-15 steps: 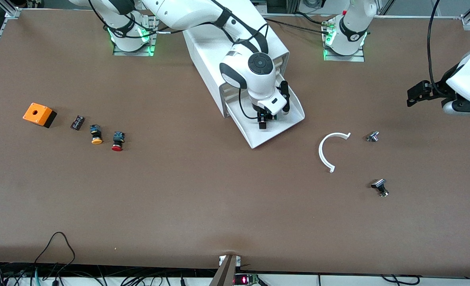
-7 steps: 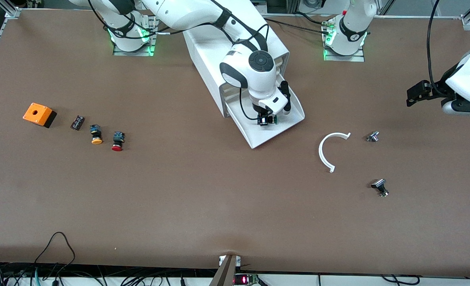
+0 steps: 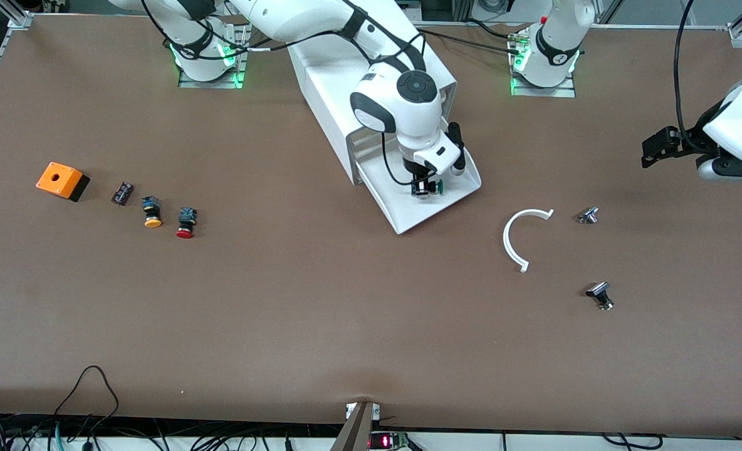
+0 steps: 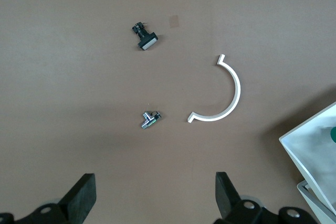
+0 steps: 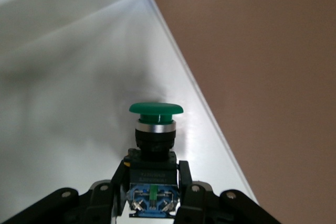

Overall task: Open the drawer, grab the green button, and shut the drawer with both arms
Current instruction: 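Lift the green button out of the drawer with the right gripper, then carry the green button to the table while the left gripper reaches the drawer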

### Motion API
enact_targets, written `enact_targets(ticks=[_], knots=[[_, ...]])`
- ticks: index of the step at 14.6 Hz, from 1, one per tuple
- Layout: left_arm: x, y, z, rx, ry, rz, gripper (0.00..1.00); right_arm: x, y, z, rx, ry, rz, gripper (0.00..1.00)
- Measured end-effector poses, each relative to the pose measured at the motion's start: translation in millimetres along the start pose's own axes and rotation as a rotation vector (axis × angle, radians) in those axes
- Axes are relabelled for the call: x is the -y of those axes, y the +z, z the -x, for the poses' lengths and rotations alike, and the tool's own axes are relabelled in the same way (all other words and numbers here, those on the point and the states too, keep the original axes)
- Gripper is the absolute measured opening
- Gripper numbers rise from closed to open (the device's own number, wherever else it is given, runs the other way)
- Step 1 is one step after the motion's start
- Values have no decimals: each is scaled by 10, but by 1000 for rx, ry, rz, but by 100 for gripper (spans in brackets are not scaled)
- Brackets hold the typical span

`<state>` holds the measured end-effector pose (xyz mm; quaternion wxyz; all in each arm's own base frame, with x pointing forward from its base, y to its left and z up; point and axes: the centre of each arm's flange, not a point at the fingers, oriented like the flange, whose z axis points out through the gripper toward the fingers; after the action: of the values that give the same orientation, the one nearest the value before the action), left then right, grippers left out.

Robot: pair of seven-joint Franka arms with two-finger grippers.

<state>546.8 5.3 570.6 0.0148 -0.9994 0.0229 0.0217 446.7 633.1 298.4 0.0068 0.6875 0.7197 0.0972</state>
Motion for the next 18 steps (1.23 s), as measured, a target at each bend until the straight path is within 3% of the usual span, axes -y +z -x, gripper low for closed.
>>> enact_targets(ticks=[5,9,13,18], knots=[[-11,-11,-2,-2,2,0,100,-431,-957,161,-38,123,112,41],[-25,-51,-5,-9,4,-1,100,-990,-1578,772,-23,273,184,41],[-39,-100,-16,-19,7,-1,100,-1422,-1735,1646,20,480,169,41],[-45,-113,-42,-23,9,-1,100,-1850,-1394,2804,81,790,104,41]])
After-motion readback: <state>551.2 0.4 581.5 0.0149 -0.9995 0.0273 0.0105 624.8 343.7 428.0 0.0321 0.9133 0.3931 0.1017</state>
